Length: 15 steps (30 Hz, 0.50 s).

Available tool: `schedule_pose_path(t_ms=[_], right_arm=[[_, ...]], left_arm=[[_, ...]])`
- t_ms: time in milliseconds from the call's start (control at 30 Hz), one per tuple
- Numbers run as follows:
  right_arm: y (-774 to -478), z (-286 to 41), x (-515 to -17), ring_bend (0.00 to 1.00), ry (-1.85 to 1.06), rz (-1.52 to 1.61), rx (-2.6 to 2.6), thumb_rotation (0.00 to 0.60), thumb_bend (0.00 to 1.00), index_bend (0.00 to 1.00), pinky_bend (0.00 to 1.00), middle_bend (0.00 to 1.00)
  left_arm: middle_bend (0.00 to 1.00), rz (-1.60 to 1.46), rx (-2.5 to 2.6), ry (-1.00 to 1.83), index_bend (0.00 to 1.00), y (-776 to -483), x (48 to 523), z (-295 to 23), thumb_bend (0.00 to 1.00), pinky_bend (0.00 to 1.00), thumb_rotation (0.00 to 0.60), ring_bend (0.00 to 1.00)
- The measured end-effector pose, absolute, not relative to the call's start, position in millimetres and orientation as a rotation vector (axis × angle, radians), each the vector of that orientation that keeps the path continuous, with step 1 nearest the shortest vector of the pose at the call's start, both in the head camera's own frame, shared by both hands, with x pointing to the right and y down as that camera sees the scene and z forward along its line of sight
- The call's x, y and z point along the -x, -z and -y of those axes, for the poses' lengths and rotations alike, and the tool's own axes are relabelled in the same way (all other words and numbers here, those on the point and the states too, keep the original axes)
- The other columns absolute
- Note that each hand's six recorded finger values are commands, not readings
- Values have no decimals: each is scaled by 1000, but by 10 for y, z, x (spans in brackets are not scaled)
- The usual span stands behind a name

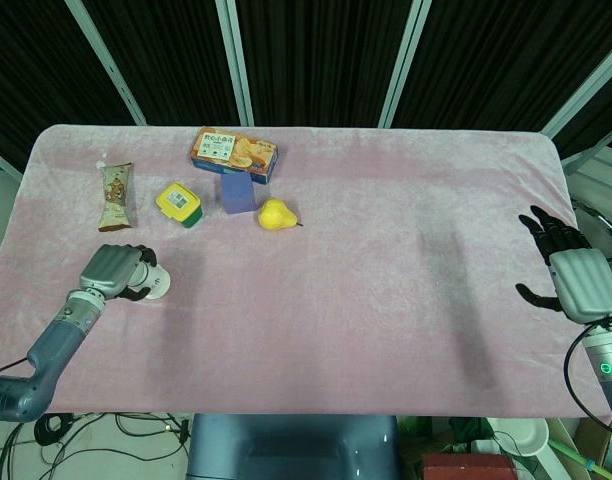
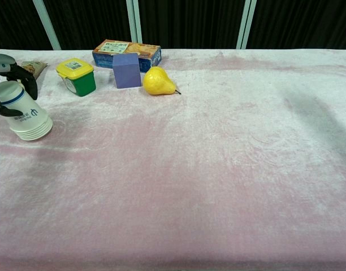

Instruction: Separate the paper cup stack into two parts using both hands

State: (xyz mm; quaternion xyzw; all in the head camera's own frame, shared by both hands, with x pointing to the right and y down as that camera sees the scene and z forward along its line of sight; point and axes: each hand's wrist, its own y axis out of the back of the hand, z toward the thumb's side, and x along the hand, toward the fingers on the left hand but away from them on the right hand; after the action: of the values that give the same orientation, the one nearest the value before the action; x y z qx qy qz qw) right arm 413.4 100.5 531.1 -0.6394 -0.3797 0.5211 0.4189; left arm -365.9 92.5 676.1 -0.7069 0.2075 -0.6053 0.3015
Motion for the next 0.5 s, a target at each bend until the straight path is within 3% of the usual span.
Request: schedule_pose_path(t_ms=[500], right_arm=[[-5241,-1015,-4032,90,-1174,1039,1651,600,131,64,178,0]], left_arm=[[499,-1390,2742,1196,524,-6282,2422,-599,417,615,600,382]])
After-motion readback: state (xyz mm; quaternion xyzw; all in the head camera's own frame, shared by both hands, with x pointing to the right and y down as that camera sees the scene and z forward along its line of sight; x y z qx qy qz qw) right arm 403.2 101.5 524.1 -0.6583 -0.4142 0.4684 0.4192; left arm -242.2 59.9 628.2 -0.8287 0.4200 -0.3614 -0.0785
